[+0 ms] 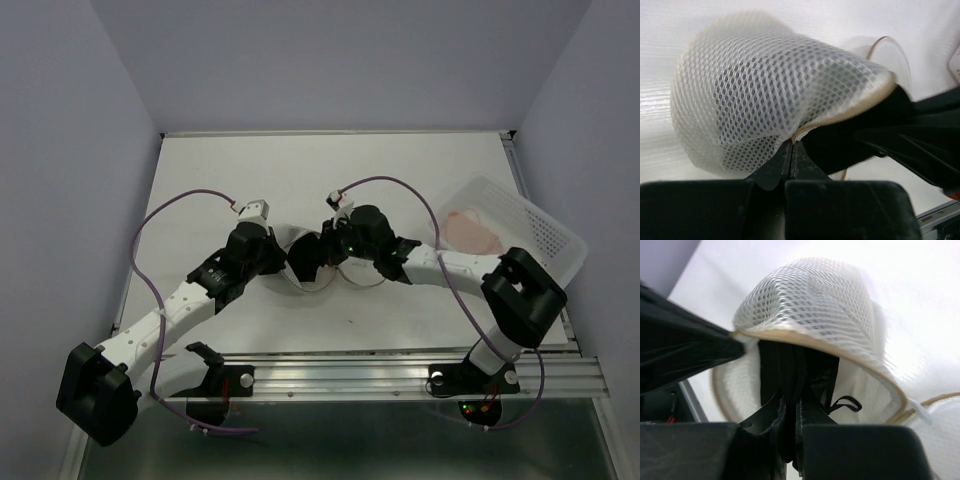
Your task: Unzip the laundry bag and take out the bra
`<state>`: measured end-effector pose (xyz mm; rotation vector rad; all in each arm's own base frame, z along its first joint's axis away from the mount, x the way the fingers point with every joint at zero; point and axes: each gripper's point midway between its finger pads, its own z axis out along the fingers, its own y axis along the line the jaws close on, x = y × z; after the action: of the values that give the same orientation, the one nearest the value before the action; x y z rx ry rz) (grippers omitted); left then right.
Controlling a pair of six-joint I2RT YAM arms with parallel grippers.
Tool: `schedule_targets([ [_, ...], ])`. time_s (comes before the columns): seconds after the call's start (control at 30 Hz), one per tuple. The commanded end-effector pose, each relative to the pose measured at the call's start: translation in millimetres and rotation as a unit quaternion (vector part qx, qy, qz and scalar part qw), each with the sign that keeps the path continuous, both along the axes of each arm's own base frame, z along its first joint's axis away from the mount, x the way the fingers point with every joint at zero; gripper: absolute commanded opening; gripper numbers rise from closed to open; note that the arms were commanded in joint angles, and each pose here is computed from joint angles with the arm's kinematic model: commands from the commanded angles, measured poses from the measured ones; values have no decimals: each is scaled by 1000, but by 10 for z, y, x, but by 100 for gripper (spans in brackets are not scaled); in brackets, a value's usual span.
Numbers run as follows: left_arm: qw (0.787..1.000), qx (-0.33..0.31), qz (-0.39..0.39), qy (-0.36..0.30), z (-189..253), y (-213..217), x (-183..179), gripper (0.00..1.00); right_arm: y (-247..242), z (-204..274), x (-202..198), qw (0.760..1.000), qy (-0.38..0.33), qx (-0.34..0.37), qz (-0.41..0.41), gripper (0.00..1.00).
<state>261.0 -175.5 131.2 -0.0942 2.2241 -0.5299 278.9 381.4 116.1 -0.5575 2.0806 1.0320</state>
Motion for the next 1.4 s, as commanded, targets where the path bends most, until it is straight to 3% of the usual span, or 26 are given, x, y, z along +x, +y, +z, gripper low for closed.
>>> schedule_targets([
  [0.0, 999, 0, 29, -17, 71, 82, 75, 0, -115, 593, -84, 997, -69, 14, 11, 1],
  [0.23, 999, 12, 43, -11, 65, 117, 117, 0, -342, 759, -413, 996, -73, -1, 52, 1],
  [0.43, 997, 11, 70, -34, 301, 226, 207, 0, -600, 591, -638, 993, -51, -70, 83, 1],
  [0.6, 996, 12, 77, -42, 433, 245, 316, 0, -578, 665, -1054, 983, -27, -34, 178, 1],
  [0.73, 998, 20, 64, -20, 259, 179, 334, 0, -593, 1004, -1159, 978, -63, 2, 199, 1],
  [0.83, 998, 19, 65, -12, 137, 189, 299, 0, -697, 1294, -1010, 984, -109, 8, 139, 1],
  [1.03, 998, 20, 63, -8, 92, 205, 284, 0, -1215, 1667, -332, 983, -162, -8, -85, 1],
  [1.17, 998, 21, 55, -10, 130, 188, 289, 0, -1763, 1948, -33, 952, -186, -6, -244, 1],
  [1.37, 999, 24, 21, -27, 317, 131, 271, 0, -2754, 2163, 187, 857, -203, -46, -471, 1],
])
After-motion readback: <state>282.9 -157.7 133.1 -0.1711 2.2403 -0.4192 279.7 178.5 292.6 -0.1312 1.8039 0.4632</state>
